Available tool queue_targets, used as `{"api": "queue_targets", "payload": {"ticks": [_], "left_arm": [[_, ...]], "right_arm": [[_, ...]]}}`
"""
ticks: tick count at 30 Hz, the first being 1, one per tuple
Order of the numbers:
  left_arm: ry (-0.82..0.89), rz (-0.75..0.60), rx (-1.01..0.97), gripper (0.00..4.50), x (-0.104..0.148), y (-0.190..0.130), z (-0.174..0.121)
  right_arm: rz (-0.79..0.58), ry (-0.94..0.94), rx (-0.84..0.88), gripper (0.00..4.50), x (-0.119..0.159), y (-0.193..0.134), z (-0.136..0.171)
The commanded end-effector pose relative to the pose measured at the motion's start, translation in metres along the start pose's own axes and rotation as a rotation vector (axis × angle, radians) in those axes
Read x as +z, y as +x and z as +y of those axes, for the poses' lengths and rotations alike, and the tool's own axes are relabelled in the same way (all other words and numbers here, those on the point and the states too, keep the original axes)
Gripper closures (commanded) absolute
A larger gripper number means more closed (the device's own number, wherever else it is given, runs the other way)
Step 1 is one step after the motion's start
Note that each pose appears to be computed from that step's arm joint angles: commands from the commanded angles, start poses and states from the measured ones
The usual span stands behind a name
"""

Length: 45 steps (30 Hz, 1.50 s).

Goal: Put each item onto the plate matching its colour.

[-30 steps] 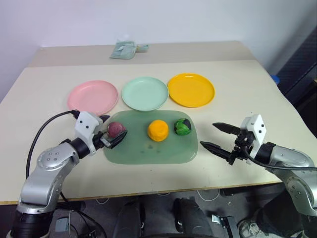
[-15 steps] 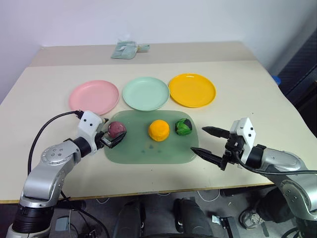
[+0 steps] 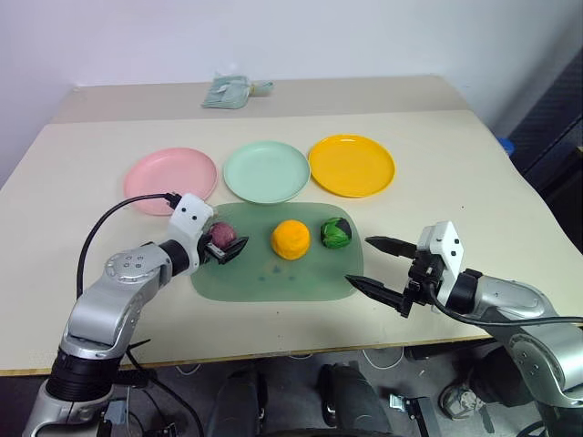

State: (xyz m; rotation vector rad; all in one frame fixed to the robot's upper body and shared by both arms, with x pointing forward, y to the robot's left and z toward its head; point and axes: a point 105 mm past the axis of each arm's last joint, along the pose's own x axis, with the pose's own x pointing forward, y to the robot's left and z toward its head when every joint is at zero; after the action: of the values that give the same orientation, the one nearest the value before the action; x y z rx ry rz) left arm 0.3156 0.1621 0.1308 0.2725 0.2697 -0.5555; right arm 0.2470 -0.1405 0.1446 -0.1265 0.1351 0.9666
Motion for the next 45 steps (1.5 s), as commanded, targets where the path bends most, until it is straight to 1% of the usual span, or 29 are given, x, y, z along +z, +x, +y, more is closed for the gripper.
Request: {"api": "queue_targets", "payload": {"ticks": [1,2,7,12,15,19,26,29,33,35,39,43,45], "left_arm": [[0.019,-0.019,0.006,0.87,0.010,-0.003,0.000],[0.020,-0.018,0.007,1.29,0.010,-0.005,0.000],[0.018,-0.011,0.015,1.29,0.007,-0.009,0.004],[0.001,0.007,0.035,1.29,-0.007,-0.011,0.009],[-0.005,0.021,0.003,1.29,-0.015,-0.012,0.003],[-0.002,0.020,0.040,2.37,-0.018,-0.011,0.008],[0.001,0.003,0.065,2.37,-0.018,-0.009,0.014],[0.006,-0.057,0.147,2.37,-0.008,-0.010,0.029],[-0.041,-0.152,0.433,2.37,0.010,-0.015,0.077],[-0.088,-0.190,0.518,2.37,0.015,-0.017,0.093],[-0.162,-0.210,0.619,2.37,0.018,-0.009,0.114],[-0.183,-0.220,0.644,2.37,0.021,0.003,0.124],[-0.192,-0.179,0.680,2.37,0.015,0.011,0.133]], "right_arm": [[-0.031,-0.028,-0.001,0.00,0.006,0.001,0.001],[-0.031,-0.030,-0.004,0.00,0.006,0.000,0.000],[-0.033,-0.033,-0.007,0.00,0.005,0.000,-0.001],[-0.037,-0.035,-0.007,0.00,0.003,0.001,-0.003],[-0.039,-0.037,-0.006,0.00,0.003,0.002,-0.003],[-0.045,-0.040,-0.005,0.00,0.004,0.004,-0.004],[-0.051,-0.047,-0.008,0.00,0.007,0.006,-0.004],[-0.054,-0.050,-0.009,0.00,0.009,0.007,-0.005],[-0.060,-0.053,-0.009,0.00,0.012,0.009,-0.006],[-0.061,-0.053,-0.006,0.00,0.013,0.009,-0.005],[-0.067,-0.052,0.009,0.00,0.015,0.014,-0.004],[-0.071,-0.050,0.015,0.00,0.016,0.016,-0.003],[-0.072,-0.050,0.016,0.00,0.014,0.016,-0.004]]}}
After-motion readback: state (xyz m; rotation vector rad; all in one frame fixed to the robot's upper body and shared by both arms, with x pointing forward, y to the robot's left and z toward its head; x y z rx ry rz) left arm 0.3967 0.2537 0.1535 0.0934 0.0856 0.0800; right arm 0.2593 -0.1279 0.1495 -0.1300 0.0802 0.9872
